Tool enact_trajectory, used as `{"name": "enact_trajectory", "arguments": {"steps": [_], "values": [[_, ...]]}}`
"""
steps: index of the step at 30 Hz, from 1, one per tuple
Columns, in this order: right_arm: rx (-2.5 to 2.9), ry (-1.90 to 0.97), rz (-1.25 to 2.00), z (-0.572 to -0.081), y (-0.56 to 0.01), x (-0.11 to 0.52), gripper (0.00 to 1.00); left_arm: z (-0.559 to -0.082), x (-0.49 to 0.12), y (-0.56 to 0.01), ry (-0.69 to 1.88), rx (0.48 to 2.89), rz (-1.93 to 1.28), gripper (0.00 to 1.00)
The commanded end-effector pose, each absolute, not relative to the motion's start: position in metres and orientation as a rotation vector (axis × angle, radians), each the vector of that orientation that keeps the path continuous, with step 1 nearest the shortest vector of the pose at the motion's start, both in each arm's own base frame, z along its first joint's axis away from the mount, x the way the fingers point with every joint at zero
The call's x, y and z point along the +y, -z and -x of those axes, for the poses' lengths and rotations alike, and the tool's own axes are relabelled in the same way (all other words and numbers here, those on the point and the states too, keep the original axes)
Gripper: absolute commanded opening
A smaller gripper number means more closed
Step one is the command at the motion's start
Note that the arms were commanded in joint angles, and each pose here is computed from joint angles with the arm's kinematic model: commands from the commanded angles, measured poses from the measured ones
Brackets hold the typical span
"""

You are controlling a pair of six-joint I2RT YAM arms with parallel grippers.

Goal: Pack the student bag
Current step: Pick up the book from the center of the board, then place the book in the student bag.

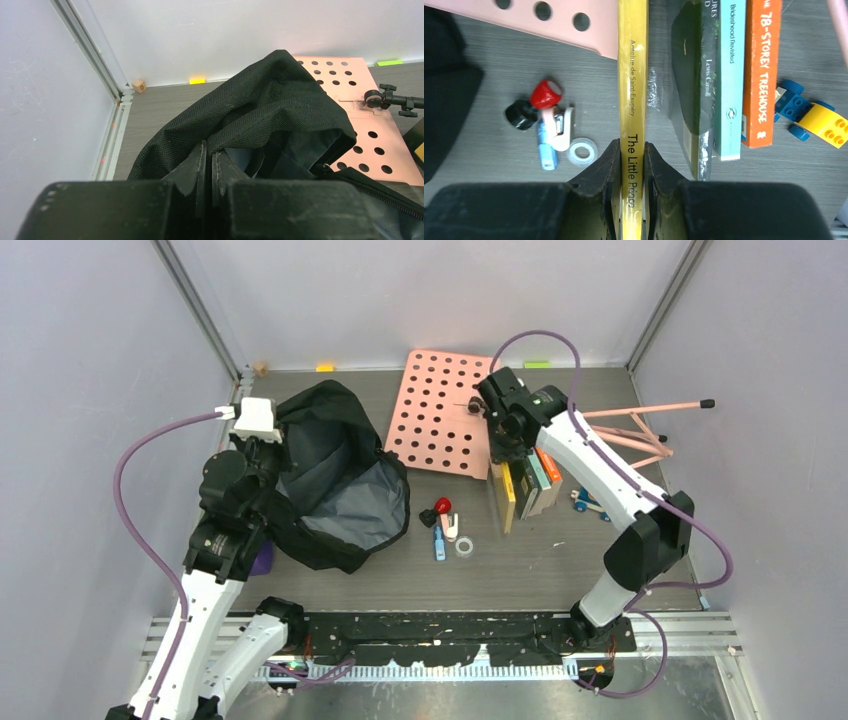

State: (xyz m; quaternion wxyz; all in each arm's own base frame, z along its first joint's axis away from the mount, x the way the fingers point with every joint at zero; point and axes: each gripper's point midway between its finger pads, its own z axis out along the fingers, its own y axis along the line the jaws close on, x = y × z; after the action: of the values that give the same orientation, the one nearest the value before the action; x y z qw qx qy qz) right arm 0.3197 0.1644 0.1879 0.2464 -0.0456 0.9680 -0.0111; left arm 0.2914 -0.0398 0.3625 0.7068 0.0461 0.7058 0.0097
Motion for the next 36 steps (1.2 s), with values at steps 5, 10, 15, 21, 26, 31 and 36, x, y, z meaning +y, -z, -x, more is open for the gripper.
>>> {"name": "enact_trajectory", "arguments": {"steps": [5, 10, 15, 21, 26, 31, 36], "values": [[2.313, -0.375, 0.206, -0.305, -0.33, 0.195, 0.0, -0.29, -0.043, -0.367, 0.011, 1.539, -0.102, 0.0], [2.121, -0.636, 0.29, -0.302, -0.398, 0.23, 0.01, -0.287, -0.044, -0.371, 0.022, 1.527, -0.109, 0.0], [1.959, -0.89, 0.39, -0.284, -0.449, 0.27, 0.01, -0.285, -0.049, -0.374, 0.048, 1.519, -0.122, 0.0], [1.698, -1.006, 0.737, -0.242, -0.474, 0.317, 0.0, -0.281, -0.064, -0.38, 0.122, 1.502, -0.185, 0.0], [1.607, -1.099, 0.767, -0.236, -0.492, 0.341, 0.0, -0.279, -0.071, -0.383, 0.177, 1.497, -0.186, 0.0], [1.644, -1.129, 0.821, -0.226, -0.475, 0.354, 0.0, -0.282, -0.074, -0.383, 0.196, 1.509, -0.182, 0.0], [1.709, -1.162, 0.802, -0.223, -0.46, 0.364, 0.0, -0.283, -0.079, -0.385, 0.233, 1.511, -0.177, 0.0]]}}
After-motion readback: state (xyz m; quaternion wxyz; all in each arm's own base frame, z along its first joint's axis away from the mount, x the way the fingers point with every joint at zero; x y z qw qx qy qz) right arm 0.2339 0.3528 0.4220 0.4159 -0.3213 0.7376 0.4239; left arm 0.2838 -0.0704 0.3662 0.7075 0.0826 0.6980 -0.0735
